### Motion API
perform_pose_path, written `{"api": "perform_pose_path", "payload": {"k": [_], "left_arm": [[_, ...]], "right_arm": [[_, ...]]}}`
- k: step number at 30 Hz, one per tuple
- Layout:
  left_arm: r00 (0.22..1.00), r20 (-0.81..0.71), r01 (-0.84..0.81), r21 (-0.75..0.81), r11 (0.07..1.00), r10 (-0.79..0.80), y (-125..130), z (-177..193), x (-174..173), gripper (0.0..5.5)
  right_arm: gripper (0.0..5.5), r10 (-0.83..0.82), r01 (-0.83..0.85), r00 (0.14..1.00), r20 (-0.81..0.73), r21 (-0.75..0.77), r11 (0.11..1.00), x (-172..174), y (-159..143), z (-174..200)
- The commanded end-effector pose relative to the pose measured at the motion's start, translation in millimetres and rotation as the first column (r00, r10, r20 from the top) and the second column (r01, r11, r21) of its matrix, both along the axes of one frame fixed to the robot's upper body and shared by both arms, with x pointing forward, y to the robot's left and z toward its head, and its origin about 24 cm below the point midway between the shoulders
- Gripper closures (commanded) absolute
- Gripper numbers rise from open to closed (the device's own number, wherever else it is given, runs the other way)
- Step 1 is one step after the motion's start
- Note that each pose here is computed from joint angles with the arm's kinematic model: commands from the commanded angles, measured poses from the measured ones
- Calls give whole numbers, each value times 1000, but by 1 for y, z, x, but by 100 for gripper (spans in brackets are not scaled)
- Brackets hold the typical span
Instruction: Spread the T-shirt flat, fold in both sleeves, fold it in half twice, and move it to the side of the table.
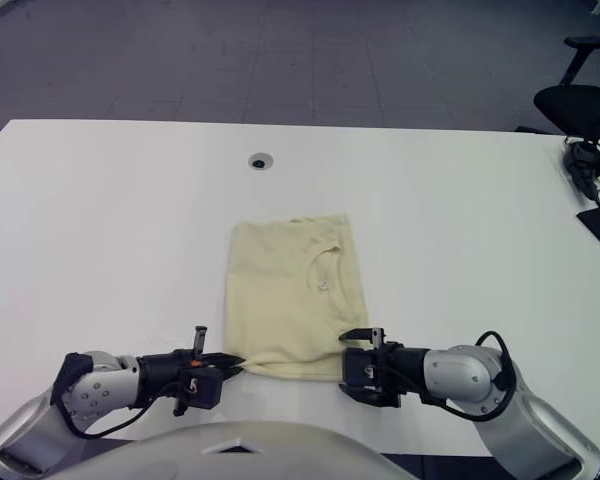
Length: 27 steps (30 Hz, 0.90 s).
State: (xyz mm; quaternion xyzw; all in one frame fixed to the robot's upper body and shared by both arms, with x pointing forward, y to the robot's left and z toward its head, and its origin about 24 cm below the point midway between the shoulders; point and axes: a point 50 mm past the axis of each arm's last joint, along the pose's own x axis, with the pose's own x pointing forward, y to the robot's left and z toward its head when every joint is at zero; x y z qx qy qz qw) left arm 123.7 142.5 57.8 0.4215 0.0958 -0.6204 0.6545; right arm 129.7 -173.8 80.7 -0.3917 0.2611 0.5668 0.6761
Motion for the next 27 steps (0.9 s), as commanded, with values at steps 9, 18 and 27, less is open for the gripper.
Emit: {"api": "perform_pose_path", "payload": {"k": [9, 18, 27], "left_arm": [[1000, -23, -10, 50, 999, 11, 5, -6, -3, 535], [1000, -21, -11, 52, 999, 12, 4, -5, -4, 535], [999, 17, -34, 28, 999, 33, 7, 2, 4, 535]], "right_arm": [[360, -25, 24, 1000, -4, -91, 996, 5, -12, -11], [506, -2, 2, 1000, 2, -88, 996, 8, -10, -11], [542, 5, -1, 999, 44, -86, 996, 13, -11, -9]]}}
